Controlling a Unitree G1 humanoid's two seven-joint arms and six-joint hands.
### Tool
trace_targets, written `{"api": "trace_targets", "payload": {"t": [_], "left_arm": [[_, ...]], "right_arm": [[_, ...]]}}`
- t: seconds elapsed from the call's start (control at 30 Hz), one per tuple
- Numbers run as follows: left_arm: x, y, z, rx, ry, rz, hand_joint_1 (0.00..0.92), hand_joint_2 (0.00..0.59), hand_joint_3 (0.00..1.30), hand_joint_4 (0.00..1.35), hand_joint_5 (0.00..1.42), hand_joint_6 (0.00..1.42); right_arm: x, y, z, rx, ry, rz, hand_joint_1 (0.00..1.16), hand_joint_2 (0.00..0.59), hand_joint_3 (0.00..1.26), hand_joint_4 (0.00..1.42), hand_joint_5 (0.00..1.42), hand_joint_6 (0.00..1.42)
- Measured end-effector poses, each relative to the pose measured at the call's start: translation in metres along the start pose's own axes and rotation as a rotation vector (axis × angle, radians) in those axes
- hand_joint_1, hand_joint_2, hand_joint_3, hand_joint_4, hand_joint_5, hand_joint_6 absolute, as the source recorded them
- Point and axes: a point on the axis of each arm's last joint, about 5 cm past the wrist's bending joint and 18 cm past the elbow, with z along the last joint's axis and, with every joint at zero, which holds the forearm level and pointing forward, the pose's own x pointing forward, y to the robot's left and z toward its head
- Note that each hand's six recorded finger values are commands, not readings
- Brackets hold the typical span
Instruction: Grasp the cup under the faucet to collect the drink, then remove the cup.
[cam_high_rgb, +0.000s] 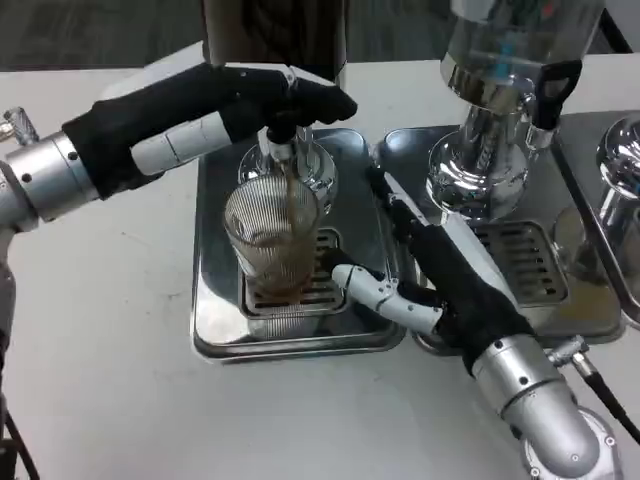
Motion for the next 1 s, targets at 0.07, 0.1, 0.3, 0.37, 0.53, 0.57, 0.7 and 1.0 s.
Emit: {"api": "trace_targets", "payload": {"t": [0.07, 0.1, 0.3, 0.37, 0.53, 0.57, 0.7, 1.0], "left_arm": [[0.000, 0.000, 0.0001, 0.001, 0.000, 0.002, 0.000, 0.069, 0.34, 0.24, 0.19, 0.18], [0.000, 0.000, 0.0001, 0.001, 0.001, 0.002, 0.000, 0.069, 0.34, 0.24, 0.19, 0.18], [0.000, 0.000, 0.0005, 0.005, 0.001, 0.002, 0.000, 0.071, 0.35, 0.25, 0.19, 0.19], [-0.001, 0.000, 0.0006, 0.006, 0.003, 0.002, 0.000, 0.071, 0.35, 0.25, 0.19, 0.19], [-0.002, 0.001, 0.0010, 0.010, 0.006, 0.002, 0.000, 0.072, 0.35, 0.25, 0.19, 0.19], [-0.002, 0.001, 0.0011, 0.011, 0.006, 0.002, 0.000, 0.072, 0.35, 0.25, 0.19, 0.19], [-0.002, 0.001, 0.0010, 0.013, 0.007, 0.005, 0.000, 0.072, 0.35, 0.25, 0.19, 0.19], [-0.003, 0.000, 0.0015, 0.019, 0.008, 0.006, 0.000, 0.073, 0.35, 0.26, 0.20, 0.19]], "right_arm": [[0.002, -0.0002, 0.0009, -0.004, -0.004, 0.003, 0.53, 0.238, 0.00, 0.00, 0.00, 0.02], [0.004, -0.0005, 0.0015, -0.010, -0.007, 0.008, 0.53, 0.238, 0.00, 0.00, 0.00, 0.02], [0.010, 0.0009, 0.0028, -0.026, -0.008, 0.034, 0.53, 0.238, 0.00, 0.00, 0.00, 0.00], [0.012, 0.0012, 0.0031, -0.032, -0.008, 0.046, 0.53, 0.238, 0.00, 0.00, 0.00, 0.00], [0.018, 0.0017, 0.0039, -0.046, -0.002, 0.063, 0.53, 0.242, 0.00, 0.00, 0.00, 0.00], [0.019, 0.0016, 0.0043, -0.047, -0.003, 0.064, 0.53, 0.243, 0.00, 0.00, 0.00, 0.00], [0.023, 0.0018, 0.0043, -0.050, 0.001, 0.069, 0.52, 0.245, 0.00, 0.00, 0.00, 0.00], [0.029, 0.0016, 0.0043, -0.055, 0.008, 0.075, 0.52, 0.246, 0.00, 0.00, 0.00, 0.00]]}}
